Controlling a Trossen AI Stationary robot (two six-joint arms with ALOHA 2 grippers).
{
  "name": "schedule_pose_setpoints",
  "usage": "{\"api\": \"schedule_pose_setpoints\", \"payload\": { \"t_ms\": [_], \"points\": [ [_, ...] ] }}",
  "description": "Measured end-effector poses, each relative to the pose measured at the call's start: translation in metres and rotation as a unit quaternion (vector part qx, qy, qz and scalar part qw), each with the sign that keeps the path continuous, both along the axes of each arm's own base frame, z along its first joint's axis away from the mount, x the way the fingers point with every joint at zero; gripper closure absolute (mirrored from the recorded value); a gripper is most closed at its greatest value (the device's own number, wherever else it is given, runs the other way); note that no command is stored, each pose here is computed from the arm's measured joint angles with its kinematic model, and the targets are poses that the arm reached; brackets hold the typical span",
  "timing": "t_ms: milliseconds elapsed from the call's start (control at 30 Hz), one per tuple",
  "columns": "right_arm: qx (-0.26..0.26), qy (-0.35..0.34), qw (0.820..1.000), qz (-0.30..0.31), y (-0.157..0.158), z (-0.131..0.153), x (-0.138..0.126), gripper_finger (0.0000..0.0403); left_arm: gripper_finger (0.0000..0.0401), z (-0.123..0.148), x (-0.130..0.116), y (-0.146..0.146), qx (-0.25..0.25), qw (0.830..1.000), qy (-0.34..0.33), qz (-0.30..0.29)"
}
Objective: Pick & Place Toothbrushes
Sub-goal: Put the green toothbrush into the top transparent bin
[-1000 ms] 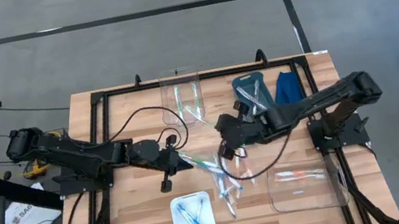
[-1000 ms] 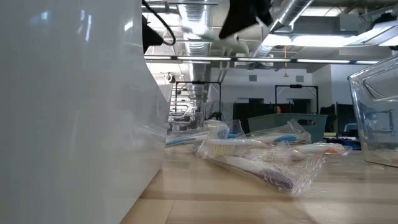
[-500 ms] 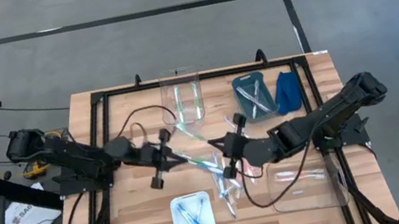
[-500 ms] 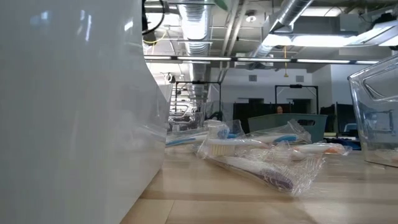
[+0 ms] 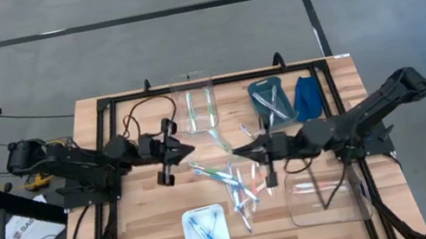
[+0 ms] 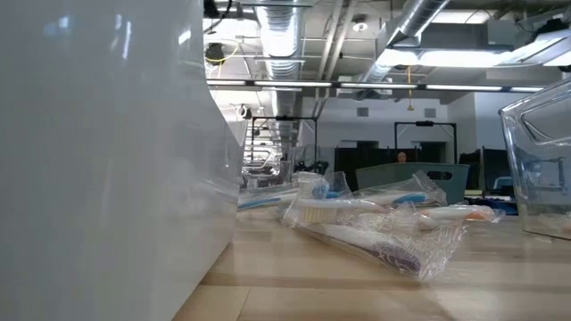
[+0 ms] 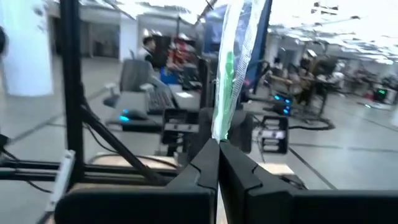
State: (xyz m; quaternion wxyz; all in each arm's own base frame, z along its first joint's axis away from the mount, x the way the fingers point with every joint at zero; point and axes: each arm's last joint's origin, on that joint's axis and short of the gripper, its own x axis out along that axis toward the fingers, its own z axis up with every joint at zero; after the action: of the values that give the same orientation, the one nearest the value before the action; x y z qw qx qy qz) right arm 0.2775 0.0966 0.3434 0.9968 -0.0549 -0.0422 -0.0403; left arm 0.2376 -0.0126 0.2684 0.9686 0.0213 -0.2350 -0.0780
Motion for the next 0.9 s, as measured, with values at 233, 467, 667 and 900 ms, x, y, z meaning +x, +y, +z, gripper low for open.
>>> {"api": "schedule_pose_setpoints", "payload": {
  "t_ms": [233,467,667,900],
  "points": [
    [0.005,-0.023,0.999,0.023,0.002,-0.004,-0.016,0.0403,0.0398,0.065,0.033,-0.006,0.020,0.999,-0.021,-0.043],
    [-0.006,-0.010,0.999,0.034,0.005,-0.007,-0.016,0.0403,0.0353,0.051,0.058,-0.016,0.043,0.993,0.108,-0.012],
    [-0.007,-0.010,0.999,0.031,0.004,-0.007,-0.015,0.0403,0.0293,0.055,0.057,-0.015,0.054,0.994,0.093,-0.002],
    [-0.008,-0.007,1.000,0.014,-0.004,-0.009,-0.009,0.0403,0.0252,0.054,0.058,-0.015,0.069,0.994,0.086,-0.003]
  ]
}}
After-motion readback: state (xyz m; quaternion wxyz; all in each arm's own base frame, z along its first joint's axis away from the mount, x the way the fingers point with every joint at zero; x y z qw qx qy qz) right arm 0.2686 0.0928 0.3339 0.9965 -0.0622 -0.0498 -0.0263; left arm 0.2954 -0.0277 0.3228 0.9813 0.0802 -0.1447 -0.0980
